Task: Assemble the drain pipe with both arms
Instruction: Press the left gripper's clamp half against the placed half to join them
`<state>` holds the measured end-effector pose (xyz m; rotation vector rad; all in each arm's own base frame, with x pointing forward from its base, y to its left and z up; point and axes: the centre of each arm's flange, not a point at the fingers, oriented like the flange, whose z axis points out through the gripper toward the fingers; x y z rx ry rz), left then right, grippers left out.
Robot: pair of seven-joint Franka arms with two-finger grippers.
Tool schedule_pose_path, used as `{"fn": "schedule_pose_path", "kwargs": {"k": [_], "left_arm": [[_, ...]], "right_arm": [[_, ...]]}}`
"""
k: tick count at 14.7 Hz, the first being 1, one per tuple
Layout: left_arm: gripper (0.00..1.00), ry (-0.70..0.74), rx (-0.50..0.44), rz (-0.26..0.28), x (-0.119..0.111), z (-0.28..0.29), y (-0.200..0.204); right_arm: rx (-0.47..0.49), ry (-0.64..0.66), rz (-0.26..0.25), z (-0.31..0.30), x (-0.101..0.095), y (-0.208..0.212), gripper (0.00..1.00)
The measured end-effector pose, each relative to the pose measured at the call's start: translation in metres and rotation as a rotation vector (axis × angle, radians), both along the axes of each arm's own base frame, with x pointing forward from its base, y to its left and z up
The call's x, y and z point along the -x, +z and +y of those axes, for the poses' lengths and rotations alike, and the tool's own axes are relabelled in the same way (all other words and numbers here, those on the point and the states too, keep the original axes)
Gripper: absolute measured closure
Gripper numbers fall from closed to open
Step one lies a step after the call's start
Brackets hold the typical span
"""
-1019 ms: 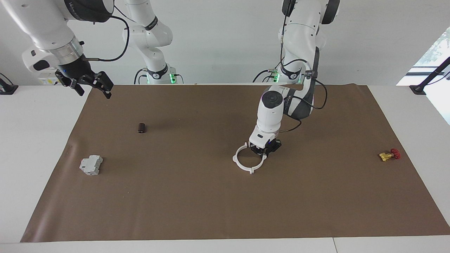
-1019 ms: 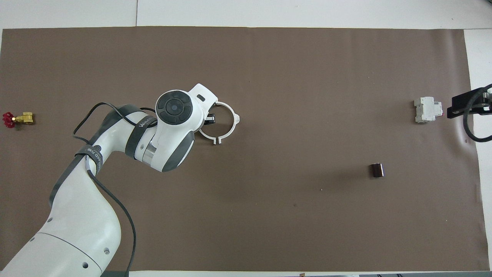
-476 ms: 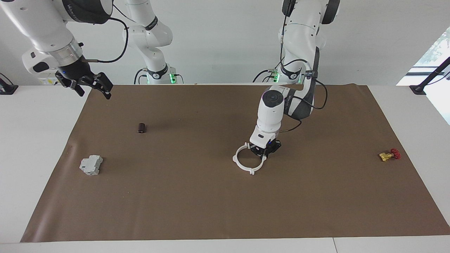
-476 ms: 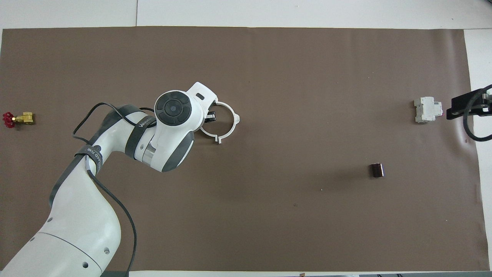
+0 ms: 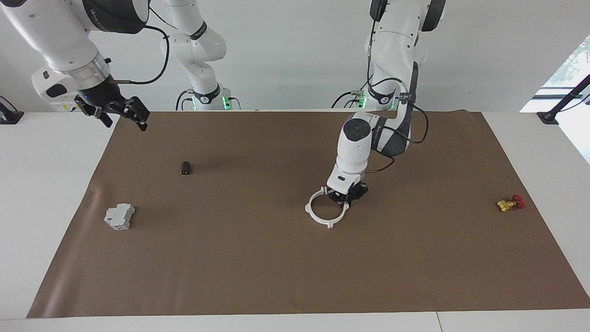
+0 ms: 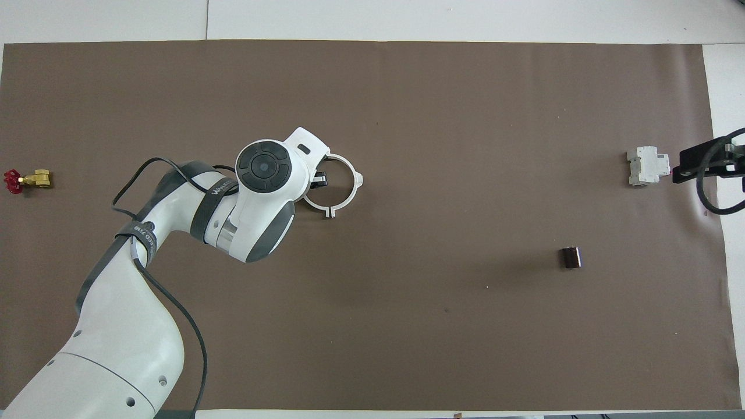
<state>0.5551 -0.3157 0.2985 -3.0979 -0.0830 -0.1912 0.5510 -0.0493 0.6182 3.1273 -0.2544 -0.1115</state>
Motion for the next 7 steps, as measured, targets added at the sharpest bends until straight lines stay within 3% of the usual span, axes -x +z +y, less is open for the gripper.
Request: {"fn": "schedule_pose_path", "kwargs": {"k": [7], "left_arm": [[0.79, -0.002, 0.0, -0.001, 0.0005, -0.001, 0.0001]], "right_arm": [[0.0, -0.002, 0.0, -0.001, 0.0002, 0.0001, 0.0]]}}
